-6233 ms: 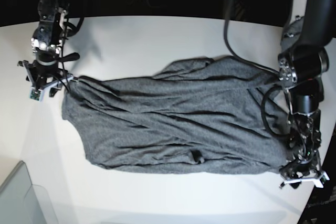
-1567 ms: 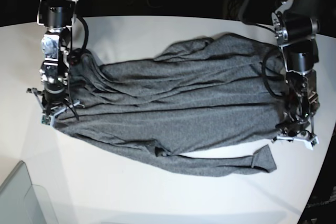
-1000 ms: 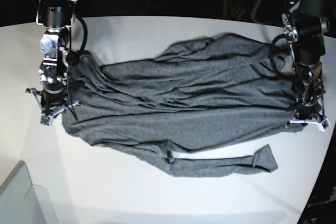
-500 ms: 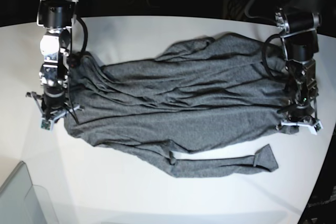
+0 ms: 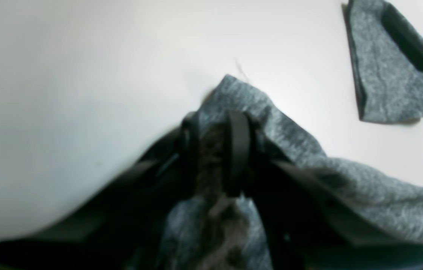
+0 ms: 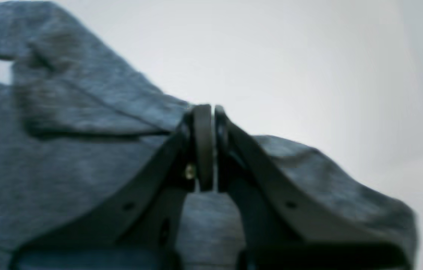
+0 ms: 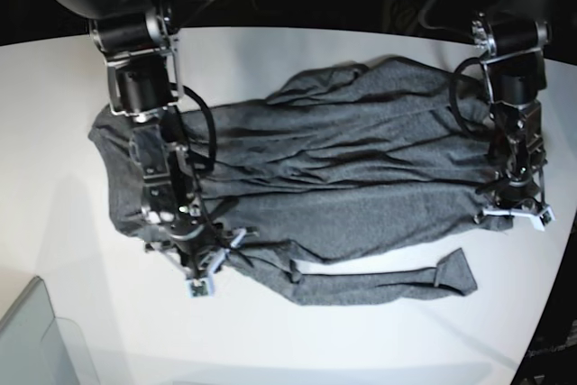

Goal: Layout the t-shirt on the table in an organized manner, then fold the t-shirt properly
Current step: 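Regrasp the shirt edge with the right gripper near the hem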

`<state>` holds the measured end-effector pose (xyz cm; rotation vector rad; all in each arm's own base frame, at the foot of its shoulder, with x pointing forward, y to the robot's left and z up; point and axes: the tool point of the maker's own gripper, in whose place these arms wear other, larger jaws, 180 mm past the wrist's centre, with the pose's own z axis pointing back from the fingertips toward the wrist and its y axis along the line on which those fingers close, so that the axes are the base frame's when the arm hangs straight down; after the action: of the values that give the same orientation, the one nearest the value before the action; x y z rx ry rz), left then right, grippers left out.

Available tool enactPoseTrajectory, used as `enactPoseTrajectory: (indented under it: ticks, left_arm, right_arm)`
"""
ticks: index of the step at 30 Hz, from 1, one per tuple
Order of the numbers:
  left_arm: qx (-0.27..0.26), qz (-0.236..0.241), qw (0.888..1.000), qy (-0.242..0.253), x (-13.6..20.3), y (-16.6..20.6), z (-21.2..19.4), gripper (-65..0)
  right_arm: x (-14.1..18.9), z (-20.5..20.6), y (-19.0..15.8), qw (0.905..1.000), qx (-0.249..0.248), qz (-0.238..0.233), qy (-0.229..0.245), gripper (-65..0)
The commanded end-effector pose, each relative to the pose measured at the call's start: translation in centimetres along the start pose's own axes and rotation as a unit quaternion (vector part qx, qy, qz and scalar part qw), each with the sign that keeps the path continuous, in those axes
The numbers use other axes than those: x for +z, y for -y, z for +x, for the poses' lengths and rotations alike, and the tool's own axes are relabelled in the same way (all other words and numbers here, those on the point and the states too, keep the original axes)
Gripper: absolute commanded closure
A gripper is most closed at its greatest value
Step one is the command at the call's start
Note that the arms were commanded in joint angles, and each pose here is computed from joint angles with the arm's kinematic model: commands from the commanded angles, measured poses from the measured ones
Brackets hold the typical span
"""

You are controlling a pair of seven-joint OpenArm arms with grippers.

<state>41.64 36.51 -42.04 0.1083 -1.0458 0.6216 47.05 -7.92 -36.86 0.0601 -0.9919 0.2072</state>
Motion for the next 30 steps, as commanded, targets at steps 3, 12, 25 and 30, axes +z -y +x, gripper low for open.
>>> enactPoseTrajectory:
  ticks: [3, 12, 25, 30]
  left_arm:
    - [-0.001, -0.001, 1.0, 0.022, -0.2, 0.0, 2.1, -12.9]
    - [0.0, -0.002, 1.0, 0.011, 0.0, 0.2, 0.8, -12.9]
    - [0.021, -0.031, 0.999, 0.007, -0.1, 4.2, -0.3, -12.9]
    - [0.042, -0.06, 0.997, 0.023, -0.5, 8.3, 1.8, -12.9]
  right_arm:
    - [-0.3, 2.3, -1.3, 0.9995, 0.005, 0.019, 0.024, 0.0]
    - [-3.4, -1.6, 0.0, 0.9995, -0.006, 0.014, -0.027, 0.0]
    - [-2.5, -3.1, 9.1, 0.9895, -0.022, -0.141, -0.023, 0.0]
    - [-2.1, -4.9, 9.5, 0.9874, -0.041, -0.149, -0.037, 0.0]
